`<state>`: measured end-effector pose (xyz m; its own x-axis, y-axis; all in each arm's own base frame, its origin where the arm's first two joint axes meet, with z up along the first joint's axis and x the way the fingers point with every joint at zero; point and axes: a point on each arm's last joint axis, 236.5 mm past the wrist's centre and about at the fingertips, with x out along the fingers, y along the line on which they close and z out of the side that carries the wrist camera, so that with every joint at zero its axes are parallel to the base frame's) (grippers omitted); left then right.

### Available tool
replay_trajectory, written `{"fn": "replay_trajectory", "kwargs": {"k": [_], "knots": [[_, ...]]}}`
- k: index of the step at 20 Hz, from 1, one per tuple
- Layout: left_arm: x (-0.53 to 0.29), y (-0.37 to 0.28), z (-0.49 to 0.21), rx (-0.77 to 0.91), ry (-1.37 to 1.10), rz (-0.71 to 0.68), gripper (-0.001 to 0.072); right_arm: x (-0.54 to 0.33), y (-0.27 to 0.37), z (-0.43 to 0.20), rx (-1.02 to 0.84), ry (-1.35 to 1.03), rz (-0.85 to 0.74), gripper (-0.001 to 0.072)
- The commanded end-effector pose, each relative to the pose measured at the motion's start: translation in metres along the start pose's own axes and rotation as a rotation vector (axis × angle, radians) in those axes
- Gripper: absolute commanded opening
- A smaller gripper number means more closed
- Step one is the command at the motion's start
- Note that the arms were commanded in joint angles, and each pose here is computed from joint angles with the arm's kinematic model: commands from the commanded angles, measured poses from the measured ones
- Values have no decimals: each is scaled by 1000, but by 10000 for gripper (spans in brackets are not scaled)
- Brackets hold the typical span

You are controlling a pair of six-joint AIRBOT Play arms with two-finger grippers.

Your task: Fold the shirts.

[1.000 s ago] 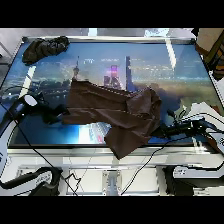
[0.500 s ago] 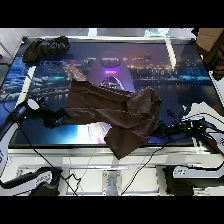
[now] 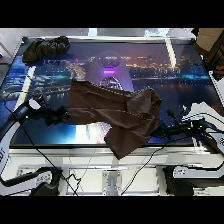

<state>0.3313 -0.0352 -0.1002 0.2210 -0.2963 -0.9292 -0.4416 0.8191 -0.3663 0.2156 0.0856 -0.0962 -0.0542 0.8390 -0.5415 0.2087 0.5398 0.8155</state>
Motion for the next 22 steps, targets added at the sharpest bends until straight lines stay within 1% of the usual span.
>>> {"fn": "replay_trajectory", "kwargs": {"k": [1, 2, 7, 9, 12, 14, 16, 18, 20, 22], "knots": [[0, 0, -1, -5, 7, 0, 72, 0, 0, 0, 1, -1, 0, 23], [0, 0, -2, -5, 10, 0, 14, 0, 0, 0, 1, -1, 0, 23], [0, 1, -6, -5, 27, 2, 11, 0, 2, -1, 1, 3, 7, 22], [-4, -5, -4, -4, 11, -19, 11, -1, 6, 4, -29, -21, 18, 20], [-36, -40, 29, 38, -139, -121, 10, -16, 23, 25, -113, -135, 2, 19], [-86, -79, 65, 91, -311, -225, 10, -37, 48, 44, -203, -231, -10, 19], [-153, -116, 95, 161, -478, -302, 9, -67, 88, 64, -320, -348, -6, 19], [-217, -144, 113, 232, -619, -341, 9, -107, 153, 77, -478, -485, 36, 18], [-286, -166, 125, 286, -768, -366, 8, -163, 232, 74, -656, -662, 101, 17], [-350, -179, 129, 307, -894, -375, 9, -229, 303, 52, -799, -863, 127, 16]]}}
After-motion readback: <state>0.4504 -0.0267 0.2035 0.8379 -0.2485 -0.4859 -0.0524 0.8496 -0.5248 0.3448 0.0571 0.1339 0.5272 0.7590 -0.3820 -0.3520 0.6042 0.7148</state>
